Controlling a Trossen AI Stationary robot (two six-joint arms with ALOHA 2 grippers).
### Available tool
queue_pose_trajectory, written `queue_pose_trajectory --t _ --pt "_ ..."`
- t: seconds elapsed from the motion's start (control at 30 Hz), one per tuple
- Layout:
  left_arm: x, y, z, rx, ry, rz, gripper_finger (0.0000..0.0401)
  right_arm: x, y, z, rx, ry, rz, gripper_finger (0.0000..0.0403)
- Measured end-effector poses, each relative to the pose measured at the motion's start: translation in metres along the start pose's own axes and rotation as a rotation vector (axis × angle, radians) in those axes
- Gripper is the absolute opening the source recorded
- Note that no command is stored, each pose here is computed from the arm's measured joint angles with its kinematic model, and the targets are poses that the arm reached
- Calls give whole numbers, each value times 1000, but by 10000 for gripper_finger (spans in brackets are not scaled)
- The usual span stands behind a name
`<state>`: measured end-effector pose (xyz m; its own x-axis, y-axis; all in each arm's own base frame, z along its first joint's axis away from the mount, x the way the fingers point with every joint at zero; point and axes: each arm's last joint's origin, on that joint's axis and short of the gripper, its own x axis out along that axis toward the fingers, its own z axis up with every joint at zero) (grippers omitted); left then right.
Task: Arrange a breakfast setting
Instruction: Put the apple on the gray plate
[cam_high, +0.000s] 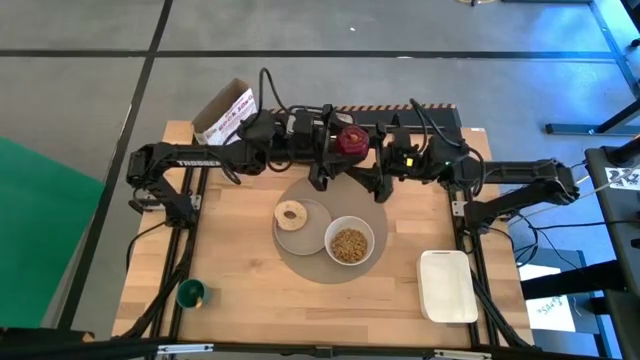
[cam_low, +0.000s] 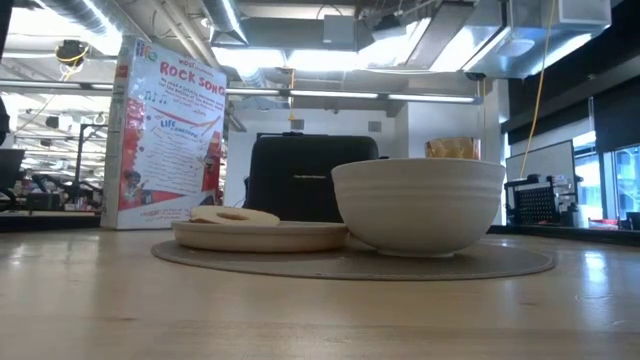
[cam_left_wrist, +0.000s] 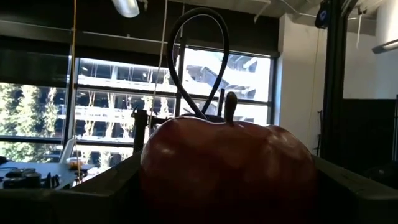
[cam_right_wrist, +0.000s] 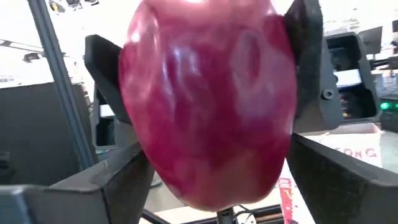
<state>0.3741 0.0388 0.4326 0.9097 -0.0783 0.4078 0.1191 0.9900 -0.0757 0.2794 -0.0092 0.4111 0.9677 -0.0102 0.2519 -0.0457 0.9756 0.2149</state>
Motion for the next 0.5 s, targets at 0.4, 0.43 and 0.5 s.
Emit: queue_pose_trajectory --t 0.4,0.43,0.5 --pt "0 1 -1 43 12 16 310 -5 4 7 19 5 61 253" --pt "0 1 -2 43 18 22 316 -5 4 7 21 7 62 249" --pt "0 1 -4 40 36 39 328 -5 4 8 25 6 62 244"
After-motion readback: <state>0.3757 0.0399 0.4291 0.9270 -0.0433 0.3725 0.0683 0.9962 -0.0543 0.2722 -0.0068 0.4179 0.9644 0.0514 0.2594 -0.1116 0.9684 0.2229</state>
